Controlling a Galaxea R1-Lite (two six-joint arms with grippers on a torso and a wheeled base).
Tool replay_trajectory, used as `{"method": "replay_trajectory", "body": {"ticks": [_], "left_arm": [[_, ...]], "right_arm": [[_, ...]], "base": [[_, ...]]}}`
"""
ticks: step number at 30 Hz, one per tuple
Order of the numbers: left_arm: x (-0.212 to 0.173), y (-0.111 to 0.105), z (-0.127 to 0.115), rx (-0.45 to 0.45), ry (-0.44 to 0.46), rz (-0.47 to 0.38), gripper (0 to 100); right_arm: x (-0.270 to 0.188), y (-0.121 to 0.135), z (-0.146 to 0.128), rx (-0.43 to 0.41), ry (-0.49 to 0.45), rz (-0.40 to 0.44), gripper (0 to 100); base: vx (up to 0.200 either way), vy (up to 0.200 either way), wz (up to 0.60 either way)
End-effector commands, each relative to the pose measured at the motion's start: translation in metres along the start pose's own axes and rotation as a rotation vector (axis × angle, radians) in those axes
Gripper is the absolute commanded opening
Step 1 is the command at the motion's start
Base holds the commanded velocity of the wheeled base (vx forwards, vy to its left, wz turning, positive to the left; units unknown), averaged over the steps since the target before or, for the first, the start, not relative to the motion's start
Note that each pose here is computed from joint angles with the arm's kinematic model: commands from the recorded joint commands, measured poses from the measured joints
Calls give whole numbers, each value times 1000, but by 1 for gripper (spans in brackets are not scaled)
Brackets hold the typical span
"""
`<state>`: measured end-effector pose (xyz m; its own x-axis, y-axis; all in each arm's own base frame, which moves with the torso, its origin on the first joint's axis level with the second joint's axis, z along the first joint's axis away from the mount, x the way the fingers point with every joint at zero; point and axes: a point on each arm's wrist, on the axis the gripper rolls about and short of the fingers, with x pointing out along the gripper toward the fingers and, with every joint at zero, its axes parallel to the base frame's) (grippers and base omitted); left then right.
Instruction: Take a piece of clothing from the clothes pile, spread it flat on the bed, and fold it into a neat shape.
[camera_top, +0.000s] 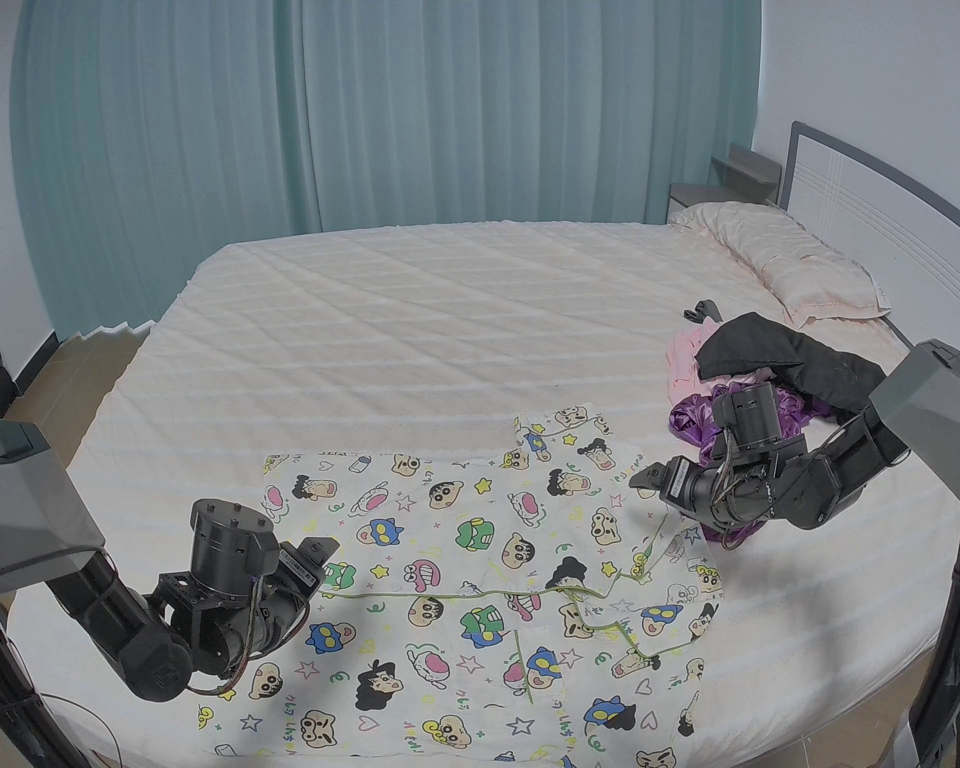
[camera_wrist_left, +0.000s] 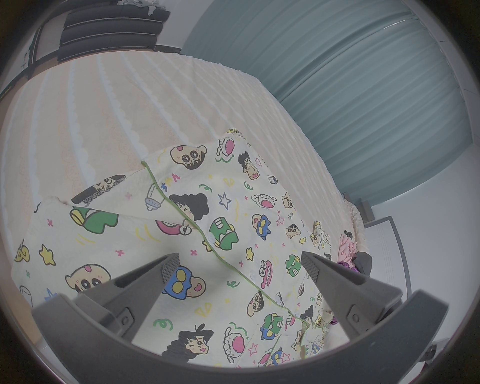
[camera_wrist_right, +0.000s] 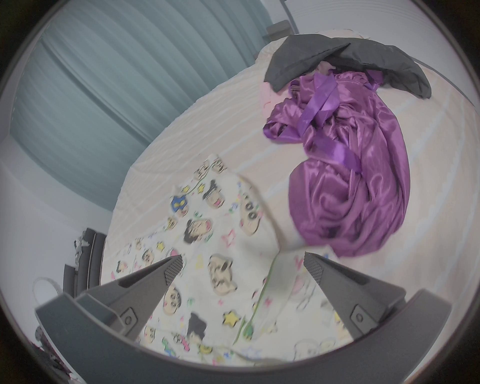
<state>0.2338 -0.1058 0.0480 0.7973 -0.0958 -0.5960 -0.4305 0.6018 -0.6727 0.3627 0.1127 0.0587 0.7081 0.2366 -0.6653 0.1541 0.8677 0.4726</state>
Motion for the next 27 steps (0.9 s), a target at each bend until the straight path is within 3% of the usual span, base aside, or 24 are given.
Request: {"method": "replay_trajectory", "body": {"ticks": [1, 15, 27], "left_arm": [[0, 0, 0, 0, 0, 1, 100], [1, 1, -1, 1, 1, 4, 100], [2, 0, -1, 2, 1, 4, 100]], "right_arm": [[-22, 12, -16, -31, 26, 28, 100], [-1, 13, -46, -73, 120, 3, 100], [26, 22, -52, -91, 141, 5, 100]], "base": [[0, 0, 0], [0, 0, 0], [0, 0, 0]]}}
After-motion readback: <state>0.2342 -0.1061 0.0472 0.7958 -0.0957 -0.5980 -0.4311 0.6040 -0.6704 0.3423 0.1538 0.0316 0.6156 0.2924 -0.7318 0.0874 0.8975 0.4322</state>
